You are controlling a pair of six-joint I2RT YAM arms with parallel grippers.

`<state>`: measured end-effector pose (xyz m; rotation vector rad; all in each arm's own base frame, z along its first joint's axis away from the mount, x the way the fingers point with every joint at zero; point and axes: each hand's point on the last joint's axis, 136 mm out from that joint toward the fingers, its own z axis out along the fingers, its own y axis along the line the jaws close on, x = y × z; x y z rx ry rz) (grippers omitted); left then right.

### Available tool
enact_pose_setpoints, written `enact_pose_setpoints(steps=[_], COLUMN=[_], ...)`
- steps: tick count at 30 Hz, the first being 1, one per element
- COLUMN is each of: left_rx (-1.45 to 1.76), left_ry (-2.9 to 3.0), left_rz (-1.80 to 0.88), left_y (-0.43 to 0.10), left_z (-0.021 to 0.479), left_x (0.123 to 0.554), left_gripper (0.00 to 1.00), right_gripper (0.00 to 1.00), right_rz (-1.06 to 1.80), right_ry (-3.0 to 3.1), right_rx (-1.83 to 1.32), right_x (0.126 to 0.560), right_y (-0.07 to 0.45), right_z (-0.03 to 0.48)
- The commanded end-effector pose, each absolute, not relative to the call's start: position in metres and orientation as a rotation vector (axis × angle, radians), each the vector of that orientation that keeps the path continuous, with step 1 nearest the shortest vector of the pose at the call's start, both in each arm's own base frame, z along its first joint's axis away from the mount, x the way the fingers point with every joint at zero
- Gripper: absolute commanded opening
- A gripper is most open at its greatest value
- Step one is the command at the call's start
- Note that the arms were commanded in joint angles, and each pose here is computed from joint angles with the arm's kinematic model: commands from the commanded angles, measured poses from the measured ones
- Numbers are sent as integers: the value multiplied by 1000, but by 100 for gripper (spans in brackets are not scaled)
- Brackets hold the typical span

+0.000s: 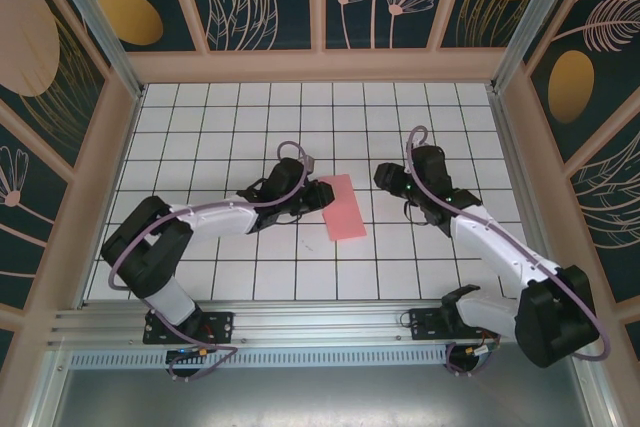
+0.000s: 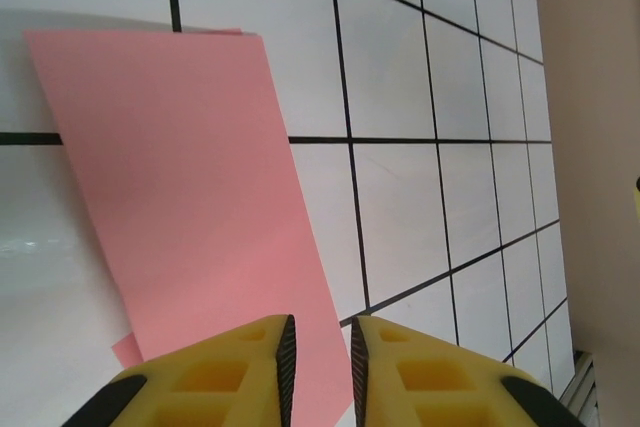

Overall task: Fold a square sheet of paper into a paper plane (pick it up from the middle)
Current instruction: Third fold the triangle at the center of the table.

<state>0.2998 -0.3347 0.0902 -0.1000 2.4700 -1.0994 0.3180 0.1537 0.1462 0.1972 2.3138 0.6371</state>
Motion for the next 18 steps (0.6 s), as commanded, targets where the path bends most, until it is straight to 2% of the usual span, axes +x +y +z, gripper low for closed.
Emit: enact_pose_setpoints(steps=[1,18], left_rx=[-84,-33], left_ry=[2486,2608], left_rz=[-1109,-1085], left_y=[-344,-356], left_z=[87,42], left_x=[302,297], left_gripper=[24,15], right_gripper=[47,45], right_rz=[808,990], right_ry=[2372,2579], right_rx=[174,120], right_x=[309,285], right_y=[171,198], right_z=[125,74])
